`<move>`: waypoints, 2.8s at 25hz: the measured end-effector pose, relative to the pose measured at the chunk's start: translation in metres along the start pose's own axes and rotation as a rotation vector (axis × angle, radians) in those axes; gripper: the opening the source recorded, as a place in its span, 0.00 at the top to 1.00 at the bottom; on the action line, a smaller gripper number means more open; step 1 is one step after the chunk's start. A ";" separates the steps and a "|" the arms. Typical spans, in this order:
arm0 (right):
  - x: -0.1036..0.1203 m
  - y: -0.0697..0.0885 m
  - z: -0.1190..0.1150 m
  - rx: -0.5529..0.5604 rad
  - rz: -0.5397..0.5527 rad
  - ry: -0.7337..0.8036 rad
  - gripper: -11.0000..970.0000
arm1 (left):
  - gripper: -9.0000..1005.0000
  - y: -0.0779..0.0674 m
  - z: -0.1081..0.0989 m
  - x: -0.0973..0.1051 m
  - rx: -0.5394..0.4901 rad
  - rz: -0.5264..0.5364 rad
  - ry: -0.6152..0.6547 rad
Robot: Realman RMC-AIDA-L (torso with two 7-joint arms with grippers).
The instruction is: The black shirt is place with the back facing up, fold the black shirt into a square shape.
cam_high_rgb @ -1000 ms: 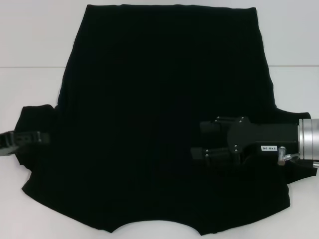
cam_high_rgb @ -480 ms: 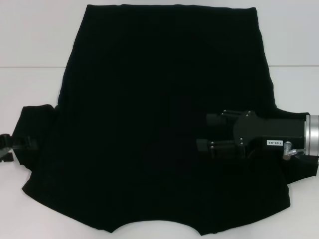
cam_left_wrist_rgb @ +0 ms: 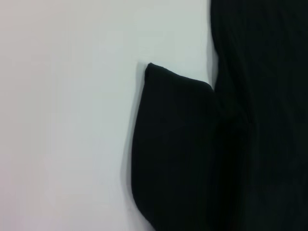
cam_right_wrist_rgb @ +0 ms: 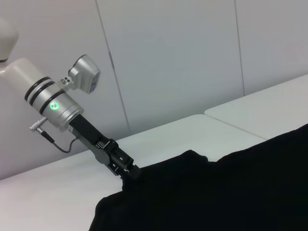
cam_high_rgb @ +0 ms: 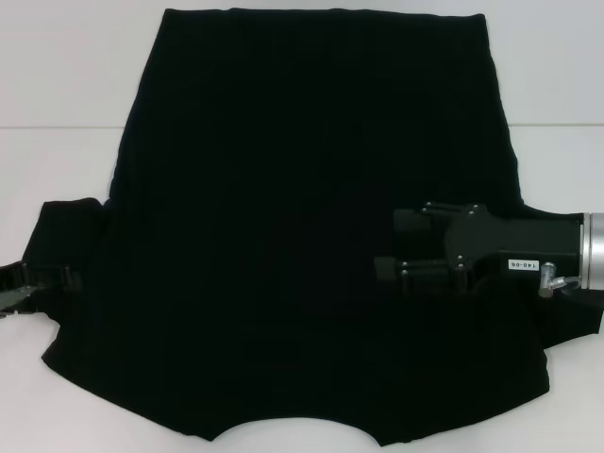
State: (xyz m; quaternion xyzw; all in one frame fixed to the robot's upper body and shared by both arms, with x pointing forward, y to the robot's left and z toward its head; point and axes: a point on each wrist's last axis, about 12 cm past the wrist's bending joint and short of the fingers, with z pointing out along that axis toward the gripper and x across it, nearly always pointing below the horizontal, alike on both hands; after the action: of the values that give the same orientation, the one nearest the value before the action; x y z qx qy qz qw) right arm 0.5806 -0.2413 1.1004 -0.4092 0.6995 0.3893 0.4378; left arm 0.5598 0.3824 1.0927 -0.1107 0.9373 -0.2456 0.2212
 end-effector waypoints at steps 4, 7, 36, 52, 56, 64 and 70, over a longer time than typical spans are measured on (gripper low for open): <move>0.000 0.000 0.000 0.002 0.000 -0.001 0.08 | 0.14 -0.001 0.001 -0.002 -0.002 0.013 -0.010; 0.000 0.000 0.000 0.003 0.001 -0.002 0.08 | 0.17 0.001 0.001 -0.004 -0.020 0.021 -0.030; -0.002 -0.002 -0.001 0.037 0.018 -0.051 0.09 | 0.98 0.003 0.005 -0.011 -0.079 0.092 -0.053; 0.000 0.004 0.009 0.044 0.031 -0.113 0.09 | 0.95 0.009 -0.002 -0.037 -0.196 0.191 -0.178; 0.001 0.005 0.010 0.044 0.033 -0.115 0.09 | 0.94 0.010 -0.002 -0.039 -0.212 0.201 -0.195; 0.000 0.005 0.011 0.041 0.032 -0.116 0.09 | 0.92 0.001 -0.001 -0.046 -0.188 0.215 -0.199; 0.001 0.005 0.011 0.042 0.033 -0.116 0.09 | 0.91 -0.025 0.002 -0.052 -0.054 0.245 -0.167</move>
State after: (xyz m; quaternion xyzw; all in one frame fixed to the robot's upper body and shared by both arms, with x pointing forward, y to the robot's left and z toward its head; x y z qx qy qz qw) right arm 0.5789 -0.2301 1.0972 -0.3650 0.6877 0.4049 0.4795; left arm 0.6084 0.3770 1.1226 -0.0212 0.9285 -0.1812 0.3235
